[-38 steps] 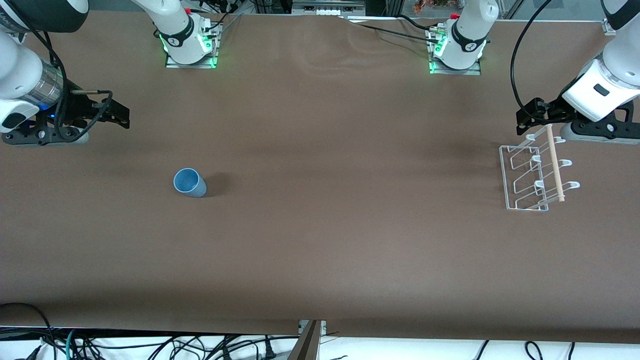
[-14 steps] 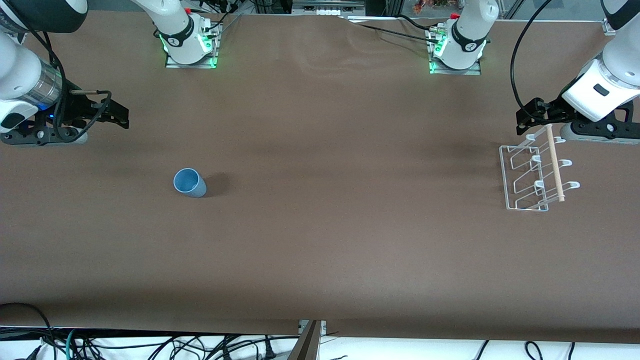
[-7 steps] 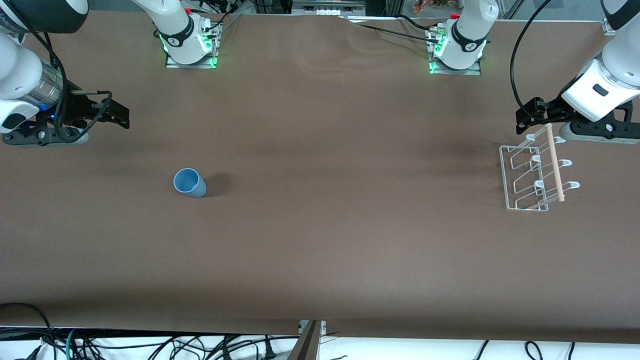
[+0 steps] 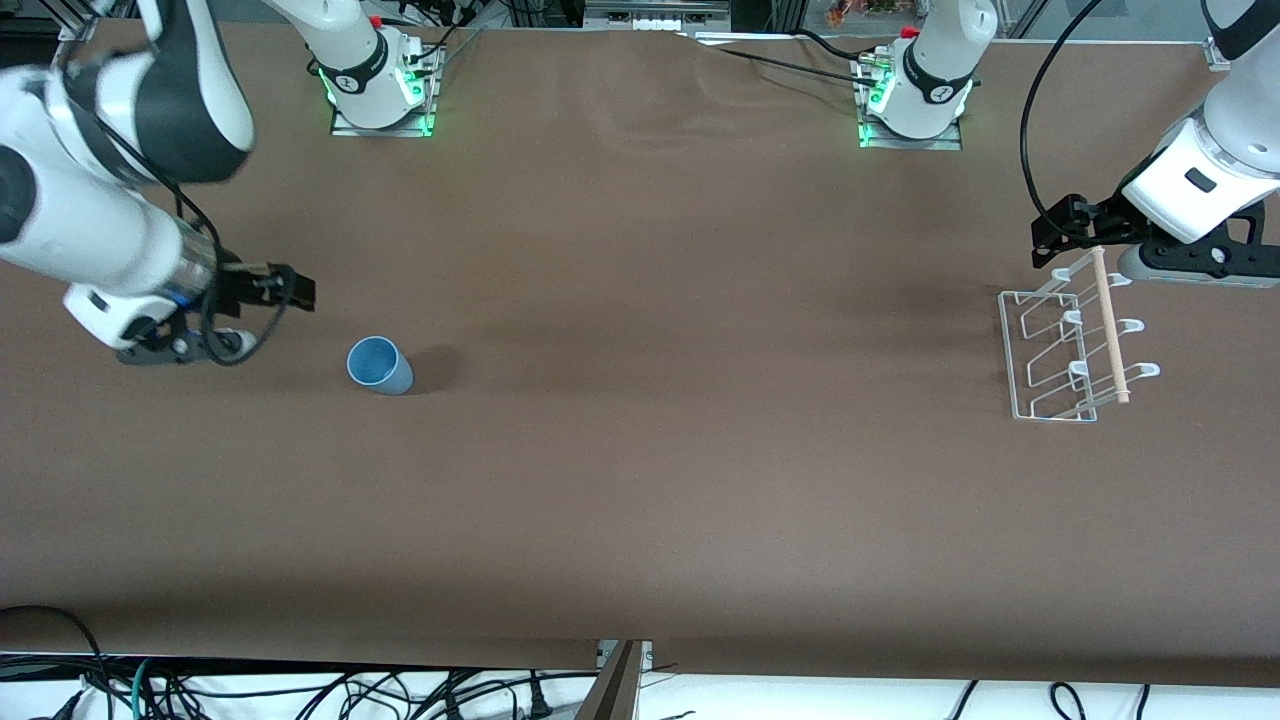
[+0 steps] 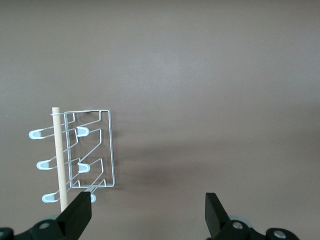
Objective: Transfer cup to left arm and place on rack
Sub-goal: 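Reach the right gripper down to the blue cup and grasp it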
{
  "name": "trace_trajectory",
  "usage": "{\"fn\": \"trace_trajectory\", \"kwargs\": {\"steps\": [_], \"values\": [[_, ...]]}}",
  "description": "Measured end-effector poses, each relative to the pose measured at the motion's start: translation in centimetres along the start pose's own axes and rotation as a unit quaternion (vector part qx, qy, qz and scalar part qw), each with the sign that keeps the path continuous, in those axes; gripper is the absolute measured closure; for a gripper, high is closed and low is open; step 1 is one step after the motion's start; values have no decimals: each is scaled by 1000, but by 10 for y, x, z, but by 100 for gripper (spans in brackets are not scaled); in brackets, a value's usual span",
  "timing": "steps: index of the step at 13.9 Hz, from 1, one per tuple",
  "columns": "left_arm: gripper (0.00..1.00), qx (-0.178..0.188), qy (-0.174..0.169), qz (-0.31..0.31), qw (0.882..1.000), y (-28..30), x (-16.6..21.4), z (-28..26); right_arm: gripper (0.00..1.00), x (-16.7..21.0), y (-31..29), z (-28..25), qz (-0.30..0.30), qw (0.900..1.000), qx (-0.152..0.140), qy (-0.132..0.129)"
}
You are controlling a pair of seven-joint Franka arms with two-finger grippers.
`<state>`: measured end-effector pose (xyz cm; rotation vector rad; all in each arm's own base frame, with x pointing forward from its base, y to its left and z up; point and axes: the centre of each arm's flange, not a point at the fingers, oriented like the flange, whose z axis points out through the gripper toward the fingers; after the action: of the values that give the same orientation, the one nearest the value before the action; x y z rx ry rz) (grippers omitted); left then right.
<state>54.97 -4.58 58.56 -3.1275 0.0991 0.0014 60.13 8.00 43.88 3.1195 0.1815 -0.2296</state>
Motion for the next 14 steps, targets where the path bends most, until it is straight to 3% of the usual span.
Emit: {"fn": "trace_trajectory", "kwargs": {"steps": [7, 14], "values": [[0, 0, 0, 1, 1000, 1, 0, 0, 1, 47, 3, 122, -33, 999, -6, 4], [0, 0, 0, 1, 1000, 1, 0, 0, 1, 38, 4, 178, -43, 999, -7, -5]]}}
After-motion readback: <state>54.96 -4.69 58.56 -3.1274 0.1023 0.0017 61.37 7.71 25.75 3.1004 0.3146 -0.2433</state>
